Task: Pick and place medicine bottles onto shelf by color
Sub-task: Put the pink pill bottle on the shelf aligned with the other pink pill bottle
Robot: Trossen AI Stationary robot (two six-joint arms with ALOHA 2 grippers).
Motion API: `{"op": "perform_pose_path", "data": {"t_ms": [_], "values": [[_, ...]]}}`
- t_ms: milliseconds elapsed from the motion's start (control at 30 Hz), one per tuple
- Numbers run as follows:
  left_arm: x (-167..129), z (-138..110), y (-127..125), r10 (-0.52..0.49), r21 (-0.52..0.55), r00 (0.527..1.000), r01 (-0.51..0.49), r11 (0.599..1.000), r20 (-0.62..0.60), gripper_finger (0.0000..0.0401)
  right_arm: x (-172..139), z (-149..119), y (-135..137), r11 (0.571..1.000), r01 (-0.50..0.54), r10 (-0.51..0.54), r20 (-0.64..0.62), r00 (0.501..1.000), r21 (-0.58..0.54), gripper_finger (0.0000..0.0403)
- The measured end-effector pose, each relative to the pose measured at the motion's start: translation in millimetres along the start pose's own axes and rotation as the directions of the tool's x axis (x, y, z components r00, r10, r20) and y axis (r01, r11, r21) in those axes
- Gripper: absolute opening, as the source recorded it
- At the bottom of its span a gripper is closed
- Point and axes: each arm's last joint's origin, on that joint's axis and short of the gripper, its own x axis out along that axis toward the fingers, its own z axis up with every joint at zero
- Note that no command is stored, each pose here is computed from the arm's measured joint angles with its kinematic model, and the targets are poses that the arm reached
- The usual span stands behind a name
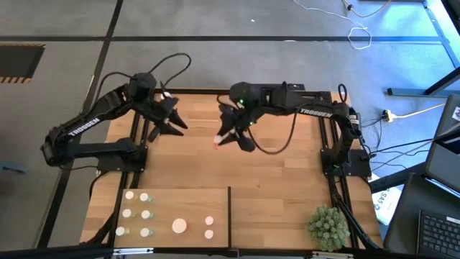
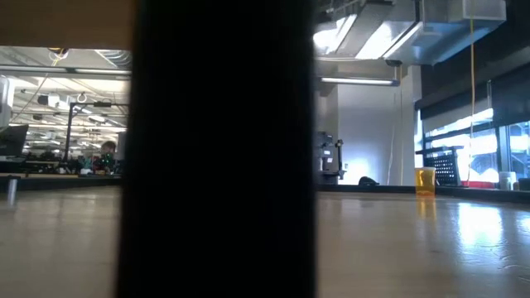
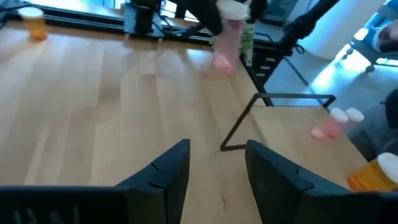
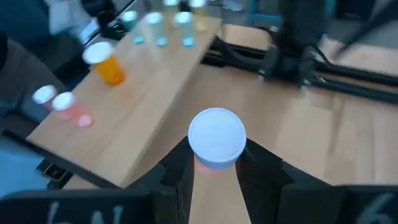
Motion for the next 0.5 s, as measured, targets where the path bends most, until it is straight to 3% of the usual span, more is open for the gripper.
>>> {"op": "perform_pose_path", "data": {"t_ms": [233,500], "values": [[8.2,8.1,-9.1,-0.061,-0.006,0.997,0.061,0.998,0.040,0.0149,14.4,5.3,25.3,0.992,-0.088,0.088,-0.004,0.996,-0.089,0.0109],[22.4,10.1,-29.9,-0.168,0.006,0.986,0.168,0.986,0.015,0.0149,16.8,6.9,28.3,0.995,-0.064,0.064,-0.003,0.998,-0.076,0.0109]]}}
